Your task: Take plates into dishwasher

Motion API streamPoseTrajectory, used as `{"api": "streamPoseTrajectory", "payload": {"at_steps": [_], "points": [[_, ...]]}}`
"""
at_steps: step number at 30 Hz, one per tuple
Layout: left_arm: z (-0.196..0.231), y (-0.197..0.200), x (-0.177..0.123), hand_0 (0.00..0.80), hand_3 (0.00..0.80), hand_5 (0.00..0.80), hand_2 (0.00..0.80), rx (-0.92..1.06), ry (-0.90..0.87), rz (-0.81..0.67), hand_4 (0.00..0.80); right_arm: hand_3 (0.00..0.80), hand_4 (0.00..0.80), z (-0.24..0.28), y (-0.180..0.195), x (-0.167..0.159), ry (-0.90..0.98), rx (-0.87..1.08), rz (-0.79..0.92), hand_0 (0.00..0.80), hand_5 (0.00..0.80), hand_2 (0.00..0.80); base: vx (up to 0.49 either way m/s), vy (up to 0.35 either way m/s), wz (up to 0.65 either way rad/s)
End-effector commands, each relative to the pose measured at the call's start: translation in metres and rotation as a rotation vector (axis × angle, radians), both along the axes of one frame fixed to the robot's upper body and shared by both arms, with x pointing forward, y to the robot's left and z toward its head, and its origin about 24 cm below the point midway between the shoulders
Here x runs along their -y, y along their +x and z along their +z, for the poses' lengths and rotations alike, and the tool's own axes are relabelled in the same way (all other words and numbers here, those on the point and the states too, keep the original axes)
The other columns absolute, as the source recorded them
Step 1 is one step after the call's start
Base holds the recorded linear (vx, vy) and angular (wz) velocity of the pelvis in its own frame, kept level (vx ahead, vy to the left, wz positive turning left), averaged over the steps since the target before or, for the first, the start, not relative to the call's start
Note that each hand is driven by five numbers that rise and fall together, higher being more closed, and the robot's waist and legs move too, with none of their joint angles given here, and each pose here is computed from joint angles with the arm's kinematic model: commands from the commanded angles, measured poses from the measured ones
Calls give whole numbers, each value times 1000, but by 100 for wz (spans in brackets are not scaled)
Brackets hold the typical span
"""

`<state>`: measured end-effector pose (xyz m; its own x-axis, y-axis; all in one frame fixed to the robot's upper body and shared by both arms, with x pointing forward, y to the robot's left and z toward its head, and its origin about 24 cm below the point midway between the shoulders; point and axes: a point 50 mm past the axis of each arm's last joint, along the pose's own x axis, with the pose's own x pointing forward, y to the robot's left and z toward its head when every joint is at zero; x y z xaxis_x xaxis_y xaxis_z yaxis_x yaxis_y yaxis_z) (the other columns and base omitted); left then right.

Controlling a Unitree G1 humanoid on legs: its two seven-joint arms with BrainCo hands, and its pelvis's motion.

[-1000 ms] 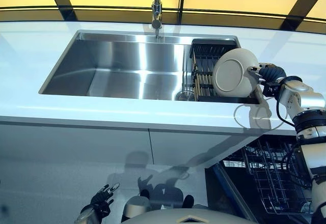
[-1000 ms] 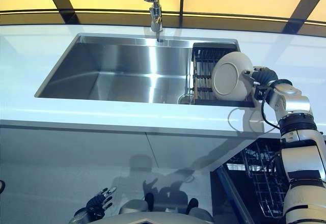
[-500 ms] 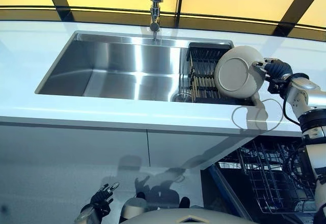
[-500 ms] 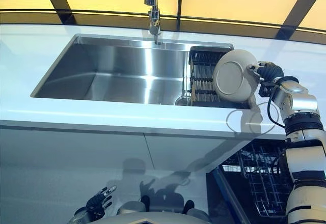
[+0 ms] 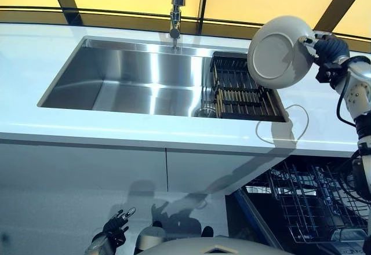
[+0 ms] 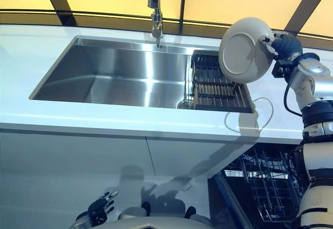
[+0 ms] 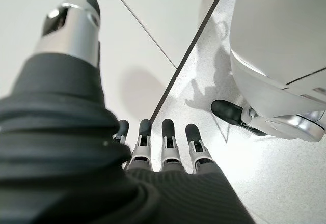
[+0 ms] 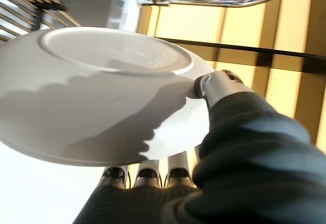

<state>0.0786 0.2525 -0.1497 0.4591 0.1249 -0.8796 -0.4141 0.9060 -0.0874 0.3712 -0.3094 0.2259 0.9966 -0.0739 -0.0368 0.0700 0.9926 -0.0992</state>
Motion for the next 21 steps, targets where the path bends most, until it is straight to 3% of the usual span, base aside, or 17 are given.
{"api": "streamPoseTrajectory", "payload": {"at_steps": [1,21], "points": [[2,10,-5,0,0,0,0,-2,62,-89,0,800,800,88,-9,1,-104,263,-18,800,800,800,-6,17,-5],[3,15,-9,0,0,0,0,12,105,-44,0,800,800,93,-36,45,-212,197,-146,800,800,800,-11,12,-9]]}}
